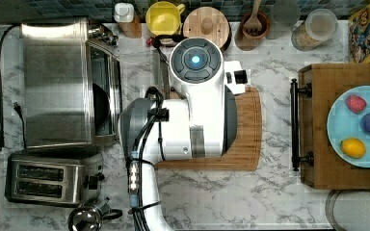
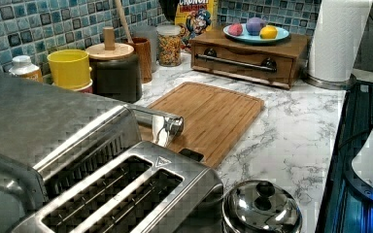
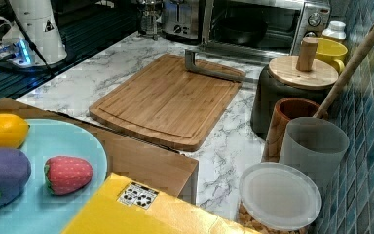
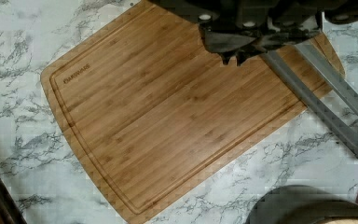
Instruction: Close the oven.
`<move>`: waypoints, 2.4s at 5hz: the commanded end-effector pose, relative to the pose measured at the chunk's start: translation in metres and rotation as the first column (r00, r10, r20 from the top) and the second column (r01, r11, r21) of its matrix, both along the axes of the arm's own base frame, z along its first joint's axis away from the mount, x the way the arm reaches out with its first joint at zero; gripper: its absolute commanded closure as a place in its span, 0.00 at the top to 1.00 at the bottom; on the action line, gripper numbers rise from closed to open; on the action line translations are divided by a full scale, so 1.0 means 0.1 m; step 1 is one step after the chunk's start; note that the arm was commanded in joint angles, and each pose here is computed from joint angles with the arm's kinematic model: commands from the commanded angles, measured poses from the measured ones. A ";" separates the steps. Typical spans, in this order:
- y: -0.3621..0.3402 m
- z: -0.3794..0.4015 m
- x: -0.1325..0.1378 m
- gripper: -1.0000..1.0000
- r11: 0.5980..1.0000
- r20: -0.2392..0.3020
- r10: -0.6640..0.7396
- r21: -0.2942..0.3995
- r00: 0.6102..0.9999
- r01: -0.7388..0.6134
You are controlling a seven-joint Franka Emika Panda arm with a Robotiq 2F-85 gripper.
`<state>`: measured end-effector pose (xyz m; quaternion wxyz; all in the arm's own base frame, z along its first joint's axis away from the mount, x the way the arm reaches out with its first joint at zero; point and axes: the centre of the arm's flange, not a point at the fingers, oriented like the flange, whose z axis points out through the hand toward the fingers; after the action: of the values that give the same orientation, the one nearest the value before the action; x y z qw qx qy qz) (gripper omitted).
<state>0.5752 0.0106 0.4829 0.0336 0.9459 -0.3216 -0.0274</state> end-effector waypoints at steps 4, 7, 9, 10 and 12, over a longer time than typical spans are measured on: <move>-0.89 -0.77 0.20 0.00 0.824 0.212 0.379 0.366 0.901 -0.433; -0.43 -1.14 0.21 0.00 0.588 0.449 0.517 0.433 0.729 -0.684; -0.65 -1.67 0.11 0.00 0.625 0.536 0.402 0.432 0.743 -0.650; -0.68 -1.95 0.11 0.00 0.666 0.529 0.370 0.423 0.764 -0.615; -0.69 -2.32 0.21 0.00 0.704 0.475 0.381 0.408 0.793 -0.582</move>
<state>0.5979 -0.0590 0.2805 -0.2861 0.9525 -0.0463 0.0934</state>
